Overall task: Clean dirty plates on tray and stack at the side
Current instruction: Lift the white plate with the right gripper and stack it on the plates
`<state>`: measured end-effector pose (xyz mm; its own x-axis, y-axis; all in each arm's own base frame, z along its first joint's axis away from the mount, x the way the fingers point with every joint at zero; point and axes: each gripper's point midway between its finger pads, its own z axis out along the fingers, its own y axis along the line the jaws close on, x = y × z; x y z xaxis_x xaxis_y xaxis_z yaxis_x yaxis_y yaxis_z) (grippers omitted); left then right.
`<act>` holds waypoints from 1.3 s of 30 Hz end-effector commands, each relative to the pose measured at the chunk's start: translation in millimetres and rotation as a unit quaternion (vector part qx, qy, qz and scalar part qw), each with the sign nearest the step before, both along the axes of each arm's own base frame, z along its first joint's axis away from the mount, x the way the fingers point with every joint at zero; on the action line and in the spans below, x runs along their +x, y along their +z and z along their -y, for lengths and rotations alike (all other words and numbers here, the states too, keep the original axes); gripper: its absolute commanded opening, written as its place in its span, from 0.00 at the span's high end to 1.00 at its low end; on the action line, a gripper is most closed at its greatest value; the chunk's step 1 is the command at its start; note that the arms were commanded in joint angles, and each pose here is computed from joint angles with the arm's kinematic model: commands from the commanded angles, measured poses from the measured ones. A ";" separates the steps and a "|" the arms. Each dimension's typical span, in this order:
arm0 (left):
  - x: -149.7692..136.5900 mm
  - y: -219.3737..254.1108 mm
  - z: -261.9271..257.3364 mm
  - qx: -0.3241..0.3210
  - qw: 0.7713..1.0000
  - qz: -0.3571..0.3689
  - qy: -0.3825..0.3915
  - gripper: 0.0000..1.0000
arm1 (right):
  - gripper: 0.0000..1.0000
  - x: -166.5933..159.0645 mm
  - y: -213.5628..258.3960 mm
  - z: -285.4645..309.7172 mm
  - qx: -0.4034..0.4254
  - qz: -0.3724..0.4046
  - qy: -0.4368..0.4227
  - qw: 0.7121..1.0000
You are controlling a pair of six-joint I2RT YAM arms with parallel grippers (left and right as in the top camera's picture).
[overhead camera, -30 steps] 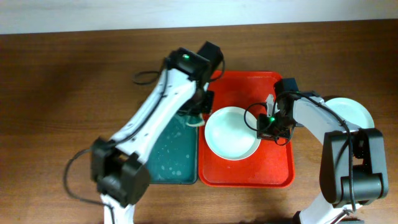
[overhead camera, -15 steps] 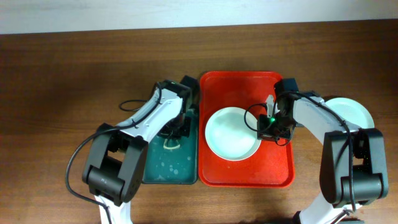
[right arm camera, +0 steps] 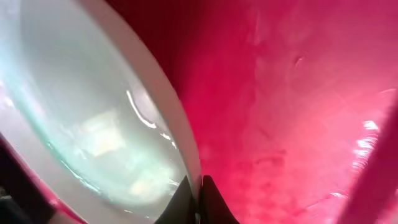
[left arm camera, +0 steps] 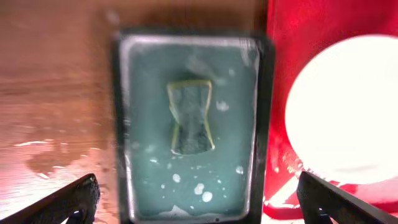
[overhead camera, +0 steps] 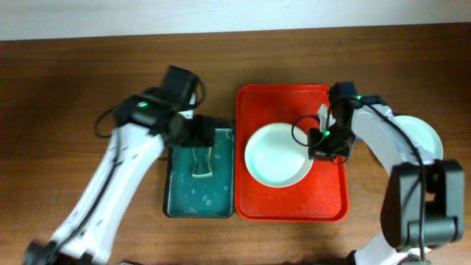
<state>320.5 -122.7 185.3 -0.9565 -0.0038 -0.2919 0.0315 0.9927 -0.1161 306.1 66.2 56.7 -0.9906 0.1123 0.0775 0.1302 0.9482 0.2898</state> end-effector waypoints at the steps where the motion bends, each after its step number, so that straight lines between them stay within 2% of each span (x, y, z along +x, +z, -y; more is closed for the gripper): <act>1: 0.5 43.9 -43.8 0.020 0.996 0.072 0.053 0.01 | 0.96 16.1 61.8 -10.2 0.004 0.079 0.031 0.996; 6: -2.7 61.8 -69.8 0.046 0.990 0.105 0.087 0.01 | 0.96 4.6 76.3 -52.2 0.011 0.094 0.096 0.991; 11: -2.5 61.5 -69.6 0.046 0.990 0.105 0.087 0.01 | 0.96 -5.5 74.5 -135.4 0.032 0.134 0.187 0.973; 15: -2.5 61.5 -69.7 0.046 0.990 0.105 0.087 0.01 | 0.96 2.1 65.8 -171.5 -0.019 0.194 0.228 0.954; 20: -2.5 61.5 -69.6 0.046 0.990 0.105 0.087 0.01 | 0.96 18.4 73.4 -170.3 -0.093 0.253 0.196 0.943; 25: -2.5 61.5 -69.6 0.046 0.990 0.105 0.087 0.01 | 0.96 20.1 92.4 -164.9 -0.151 0.301 0.197 0.921; 33: -2.5 61.5 -69.6 0.046 0.990 0.105 0.086 0.01 | 0.96 12.7 146.2 -165.0 -0.300 0.428 0.186 0.832; 39: -2.5 61.5 -69.6 0.046 0.990 0.105 0.087 0.01 | 0.96 3.2 158.4 -174.5 -0.323 0.460 0.187 0.806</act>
